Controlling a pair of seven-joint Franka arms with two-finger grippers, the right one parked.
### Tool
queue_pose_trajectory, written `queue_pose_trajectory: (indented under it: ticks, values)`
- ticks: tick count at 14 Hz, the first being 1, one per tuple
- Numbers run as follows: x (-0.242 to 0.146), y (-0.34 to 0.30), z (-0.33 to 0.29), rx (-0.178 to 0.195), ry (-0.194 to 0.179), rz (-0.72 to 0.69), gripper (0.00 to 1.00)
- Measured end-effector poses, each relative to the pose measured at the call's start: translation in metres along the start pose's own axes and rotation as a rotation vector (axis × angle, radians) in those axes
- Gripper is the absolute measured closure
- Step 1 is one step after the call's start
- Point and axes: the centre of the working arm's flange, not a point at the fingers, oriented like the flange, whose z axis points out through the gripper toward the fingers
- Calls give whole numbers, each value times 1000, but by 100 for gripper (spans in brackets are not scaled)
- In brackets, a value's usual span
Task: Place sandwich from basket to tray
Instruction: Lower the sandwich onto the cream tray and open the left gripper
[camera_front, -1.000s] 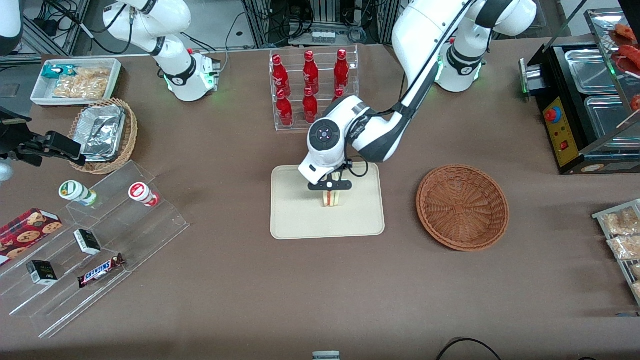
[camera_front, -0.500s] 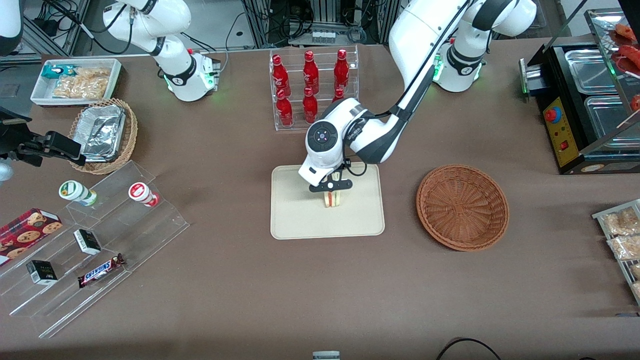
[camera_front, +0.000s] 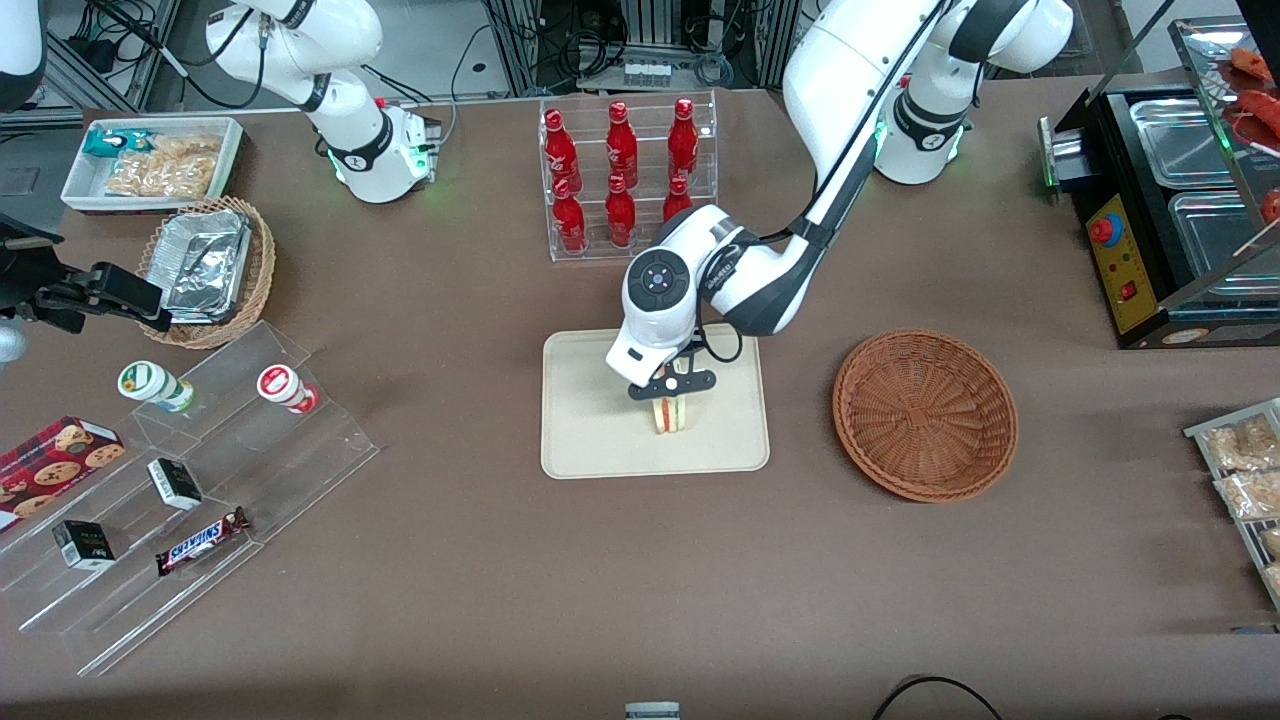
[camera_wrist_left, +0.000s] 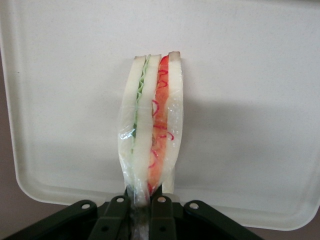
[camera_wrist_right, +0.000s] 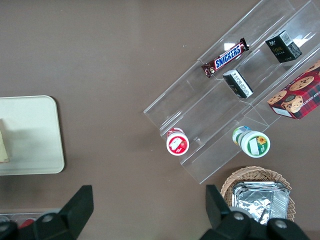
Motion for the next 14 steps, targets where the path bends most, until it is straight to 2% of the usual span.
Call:
queue_pose_trajectory:
  ticks: [3, 4, 7, 9, 11, 12, 14]
  values:
    - [1, 0, 5, 0, 0, 0, 84]
    - [1, 0, 5, -1, 0, 0, 77]
    - [3, 3, -1, -11, 8, 0, 47]
    - [9, 2, -19, -29, 30, -7, 26]
    - [13, -4, -51, -32, 44, -16, 6]
    - [15, -9, -70, -29, 53, -22, 0]
    - [17, -23, -108, -16, 89, -21, 0]
